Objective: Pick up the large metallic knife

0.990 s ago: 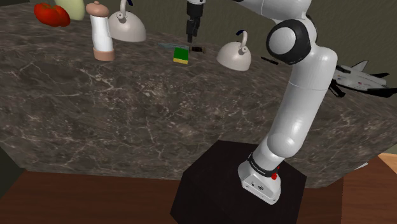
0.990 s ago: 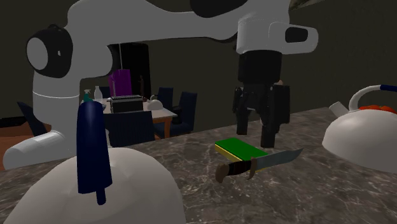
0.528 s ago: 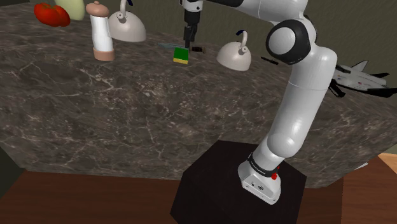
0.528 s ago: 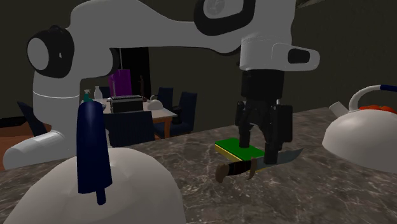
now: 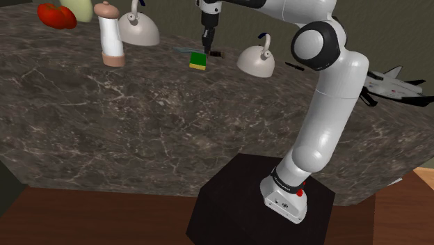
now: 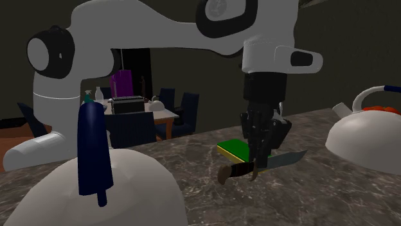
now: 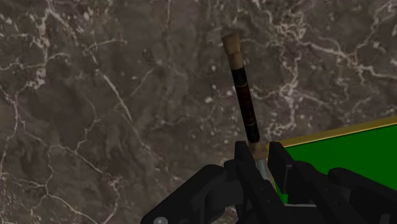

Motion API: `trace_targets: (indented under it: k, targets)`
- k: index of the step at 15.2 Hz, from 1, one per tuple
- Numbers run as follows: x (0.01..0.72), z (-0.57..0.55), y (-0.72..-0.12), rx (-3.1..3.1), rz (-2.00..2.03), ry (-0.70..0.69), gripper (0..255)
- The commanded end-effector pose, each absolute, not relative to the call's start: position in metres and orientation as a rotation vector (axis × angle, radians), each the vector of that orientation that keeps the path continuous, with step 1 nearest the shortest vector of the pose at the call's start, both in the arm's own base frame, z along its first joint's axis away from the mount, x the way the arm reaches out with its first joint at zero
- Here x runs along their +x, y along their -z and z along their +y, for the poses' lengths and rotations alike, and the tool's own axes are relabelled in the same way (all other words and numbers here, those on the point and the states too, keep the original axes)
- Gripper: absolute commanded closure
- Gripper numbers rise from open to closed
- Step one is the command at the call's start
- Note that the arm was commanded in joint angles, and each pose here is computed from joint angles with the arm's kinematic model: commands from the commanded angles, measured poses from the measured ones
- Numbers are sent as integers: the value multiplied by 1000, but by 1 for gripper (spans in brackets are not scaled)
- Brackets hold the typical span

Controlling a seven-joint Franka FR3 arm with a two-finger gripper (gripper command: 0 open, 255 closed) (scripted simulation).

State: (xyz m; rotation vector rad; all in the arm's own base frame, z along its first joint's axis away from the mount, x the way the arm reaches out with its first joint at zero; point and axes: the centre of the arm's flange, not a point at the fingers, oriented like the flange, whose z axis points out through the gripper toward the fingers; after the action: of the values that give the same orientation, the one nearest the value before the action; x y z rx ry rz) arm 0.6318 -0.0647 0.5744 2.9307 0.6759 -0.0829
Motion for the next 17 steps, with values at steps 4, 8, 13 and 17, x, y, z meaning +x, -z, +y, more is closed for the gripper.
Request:
trace_targets:
  k: [4, 8, 13, 17]
  targets:
    - [632, -64, -579, 2931, 676, 83, 255]
    - [632, -64, -600, 2931, 676, 83, 255]
    - [632, -64, -626, 2931, 676, 83, 255]
    - [632, -64, -648, 2931, 676, 83, 255]
